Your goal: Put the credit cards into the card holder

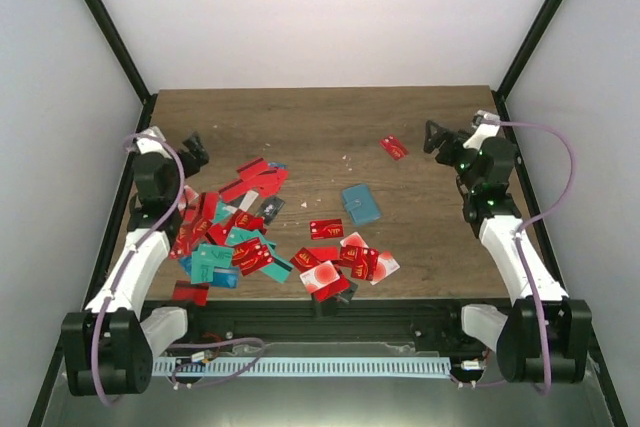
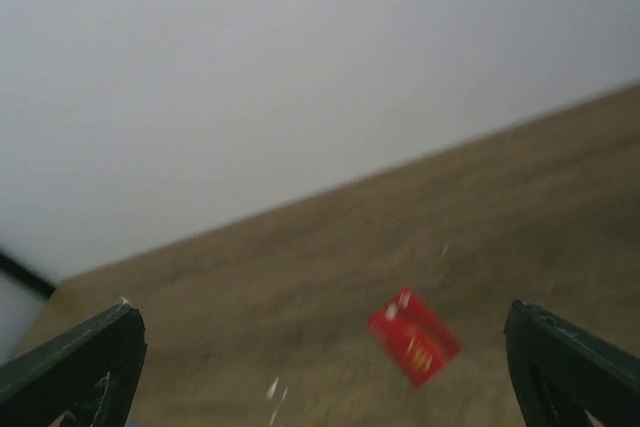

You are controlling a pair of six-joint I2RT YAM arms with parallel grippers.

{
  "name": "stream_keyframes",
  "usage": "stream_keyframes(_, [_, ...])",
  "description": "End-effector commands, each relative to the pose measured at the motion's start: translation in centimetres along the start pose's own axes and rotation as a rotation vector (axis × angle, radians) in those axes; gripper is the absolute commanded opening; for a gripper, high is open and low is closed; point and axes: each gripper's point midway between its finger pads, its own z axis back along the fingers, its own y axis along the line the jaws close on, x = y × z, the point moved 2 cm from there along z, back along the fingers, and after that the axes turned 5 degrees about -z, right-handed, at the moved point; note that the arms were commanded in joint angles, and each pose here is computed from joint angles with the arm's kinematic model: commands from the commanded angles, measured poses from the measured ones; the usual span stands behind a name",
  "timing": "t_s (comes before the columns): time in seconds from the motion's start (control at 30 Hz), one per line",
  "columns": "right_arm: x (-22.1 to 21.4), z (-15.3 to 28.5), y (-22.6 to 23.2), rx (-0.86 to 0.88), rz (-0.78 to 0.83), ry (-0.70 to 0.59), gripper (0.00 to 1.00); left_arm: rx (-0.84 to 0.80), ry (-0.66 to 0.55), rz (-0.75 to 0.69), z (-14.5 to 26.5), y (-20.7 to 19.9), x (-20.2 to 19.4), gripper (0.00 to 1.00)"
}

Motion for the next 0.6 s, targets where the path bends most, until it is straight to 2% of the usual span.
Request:
stream_keyframes(0.0, [-7.0, 0.0, 0.1, 0.046, -0.164, 0.369, 1.00, -0.125, 0.373, 0.150, 0.3, -1.8, -7.0, 1.00])
stream_keyframes(0.1, [-10.4, -0.2, 0.8, 0.107, -0.230, 0.529, 1.00, -0.178, 0.561, 0.150, 0.4, -3.8, -11.8, 0.99])
stream_keyframes(0.2, [-14.2, -0.5, 1.4, 0.127, -0.268, 0.671, 0.99, -0.242, 0.714, 0.067, 1.2, -7.4, -16.2, 0.97])
stream_keyframes(0.4, [-20.7, -1.3, 1.0, 0.111, -0.301, 0.873, 0.93, -0.375, 0.875, 0.015, 2.3, -13.4, -21.7, 0.88])
stream_keyframes(0.57, [-24.4, -1.5, 0.3, 0.118, -0.348, 0.988, 0.81, -0.462, 0.975, -0.009, 2.4, -17.0, -25.2, 0.75])
